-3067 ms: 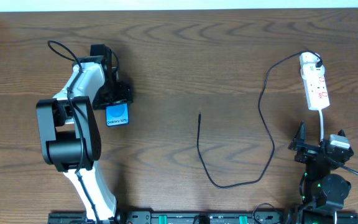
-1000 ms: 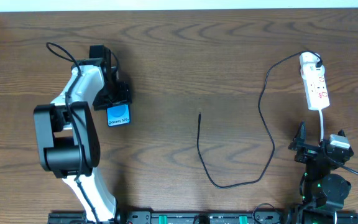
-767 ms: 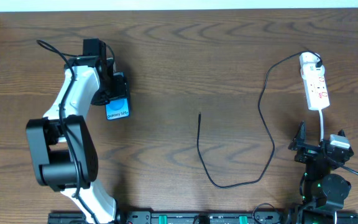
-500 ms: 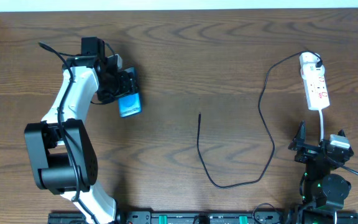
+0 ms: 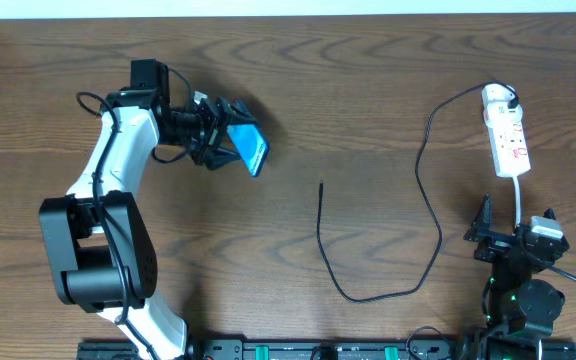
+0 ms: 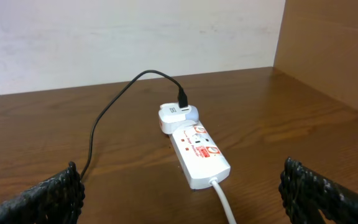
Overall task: Plug charger to phone and switch on socket
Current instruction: 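Lift the phone with the left gripper and tilt it upright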
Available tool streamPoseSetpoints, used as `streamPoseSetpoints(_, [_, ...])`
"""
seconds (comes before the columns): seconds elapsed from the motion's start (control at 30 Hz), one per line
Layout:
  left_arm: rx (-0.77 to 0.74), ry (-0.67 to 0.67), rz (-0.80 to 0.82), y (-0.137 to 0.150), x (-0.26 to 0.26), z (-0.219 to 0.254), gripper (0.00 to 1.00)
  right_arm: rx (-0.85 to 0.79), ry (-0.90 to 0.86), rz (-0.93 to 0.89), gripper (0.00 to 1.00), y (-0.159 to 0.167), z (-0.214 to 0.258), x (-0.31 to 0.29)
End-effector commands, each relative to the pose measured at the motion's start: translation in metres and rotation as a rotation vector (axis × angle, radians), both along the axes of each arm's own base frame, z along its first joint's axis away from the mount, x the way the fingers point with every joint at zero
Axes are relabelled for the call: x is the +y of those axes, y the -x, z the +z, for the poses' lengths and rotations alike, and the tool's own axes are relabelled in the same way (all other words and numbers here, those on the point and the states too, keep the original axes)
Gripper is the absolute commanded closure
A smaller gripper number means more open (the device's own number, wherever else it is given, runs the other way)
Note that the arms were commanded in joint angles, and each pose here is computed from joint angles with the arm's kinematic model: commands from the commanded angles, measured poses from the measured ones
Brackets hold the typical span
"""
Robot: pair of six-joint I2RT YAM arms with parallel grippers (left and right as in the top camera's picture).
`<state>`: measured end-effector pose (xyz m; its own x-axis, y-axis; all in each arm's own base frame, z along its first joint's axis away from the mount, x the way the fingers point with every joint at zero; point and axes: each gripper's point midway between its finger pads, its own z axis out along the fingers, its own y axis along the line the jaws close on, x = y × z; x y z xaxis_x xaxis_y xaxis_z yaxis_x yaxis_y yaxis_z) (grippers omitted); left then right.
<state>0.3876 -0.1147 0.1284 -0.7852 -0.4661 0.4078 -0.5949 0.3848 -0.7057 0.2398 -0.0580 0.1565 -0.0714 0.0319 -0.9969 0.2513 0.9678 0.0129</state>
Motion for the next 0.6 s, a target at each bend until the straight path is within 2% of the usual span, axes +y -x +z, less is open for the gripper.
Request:
streamPoseSetpoints(0.0, [0.158,0.274,0.062,0.007,-0.021,0.050,0.93,0.005,0.010,0.008,0.01,0.000,-0.001,0.002])
streamPoseSetpoints(0.27, [0.278,0.451,0.060,0.014,-0.030,0.077,0.93,0.005,0.010,0.008,0.01,0.000,-0.001,0.002])
streamPoseSetpoints(0.57, [0.321,0.481,0.068,0.015,-0.031,0.081,0.93,0.005,0.010,0.008,0.01,0.000,-0.001,0.002])
